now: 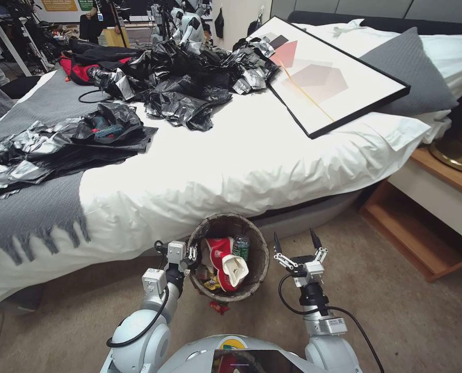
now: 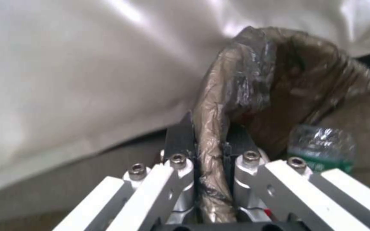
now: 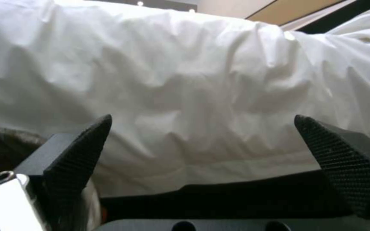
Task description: Pick up the trash bin, then pick up the garbage from the floor and place it into the trash bin.
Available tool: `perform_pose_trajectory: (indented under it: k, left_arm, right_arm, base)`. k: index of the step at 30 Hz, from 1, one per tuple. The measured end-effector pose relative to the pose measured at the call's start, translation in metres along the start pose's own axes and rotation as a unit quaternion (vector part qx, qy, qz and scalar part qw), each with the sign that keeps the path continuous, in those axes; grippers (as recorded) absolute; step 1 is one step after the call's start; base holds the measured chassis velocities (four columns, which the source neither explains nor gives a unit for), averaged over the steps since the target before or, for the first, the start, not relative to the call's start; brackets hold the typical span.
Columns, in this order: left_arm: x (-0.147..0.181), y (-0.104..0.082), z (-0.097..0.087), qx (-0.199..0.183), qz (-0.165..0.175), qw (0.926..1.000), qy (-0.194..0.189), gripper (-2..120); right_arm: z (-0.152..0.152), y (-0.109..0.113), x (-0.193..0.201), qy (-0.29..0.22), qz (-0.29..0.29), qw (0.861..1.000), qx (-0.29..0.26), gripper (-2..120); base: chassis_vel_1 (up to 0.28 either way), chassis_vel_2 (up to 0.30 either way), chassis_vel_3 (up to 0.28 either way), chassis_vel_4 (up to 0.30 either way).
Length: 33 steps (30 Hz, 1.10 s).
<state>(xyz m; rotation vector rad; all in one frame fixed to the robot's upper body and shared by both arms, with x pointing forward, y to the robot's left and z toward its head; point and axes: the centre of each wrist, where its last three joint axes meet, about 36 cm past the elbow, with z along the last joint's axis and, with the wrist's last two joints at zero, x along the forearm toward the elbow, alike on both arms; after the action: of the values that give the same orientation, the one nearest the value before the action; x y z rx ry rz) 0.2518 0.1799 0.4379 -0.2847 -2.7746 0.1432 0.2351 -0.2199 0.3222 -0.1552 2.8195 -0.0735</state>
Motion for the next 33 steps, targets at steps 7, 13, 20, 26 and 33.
perform_pose_trajectory:
  k: [7, 13, 20, 26, 33]
  left_arm:
    - [0.001, 0.000, -0.001, 0.000, 0.001, 1.0000, -0.001, 6]
    - [0.001, 0.000, -0.001, 0.000, 0.001, 1.0000, -0.002, 6]
    - [0.001, 0.000, -0.002, 0.001, 0.001, 1.0000, -0.004, 6]
    - [0.001, 0.000, -0.003, 0.004, 0.003, 1.0000, -0.006, 6]
    - [0.000, 0.001, -0.003, 0.010, 0.006, 0.9999, -0.007, 6]
  right_arm:
    - [-0.002, -0.001, -0.002, -0.002, 0.000, 1.000, -0.002, 100]
    - [-0.001, -0.002, -0.004, -0.006, 0.003, 1.000, 0.000, 100]
    - [-0.001, -0.003, -0.008, -0.011, 0.004, 1.000, 0.001, 100]
    - [-0.003, -0.004, -0.011, -0.016, 0.004, 1.000, 0.002, 100]
    - [-0.004, -0.005, -0.013, -0.019, 0.002, 1.000, 0.003, 100]
  base:
    - [0.251, -0.242, -0.256, 0.243]
    - [0.260, -0.265, -0.261, 0.253]
    - [0.030, -0.037, -0.041, 0.056]
    - [-0.027, 0.033, 0.041, -0.024]
    - [0.000, 0.000, 0.000, 0.000]
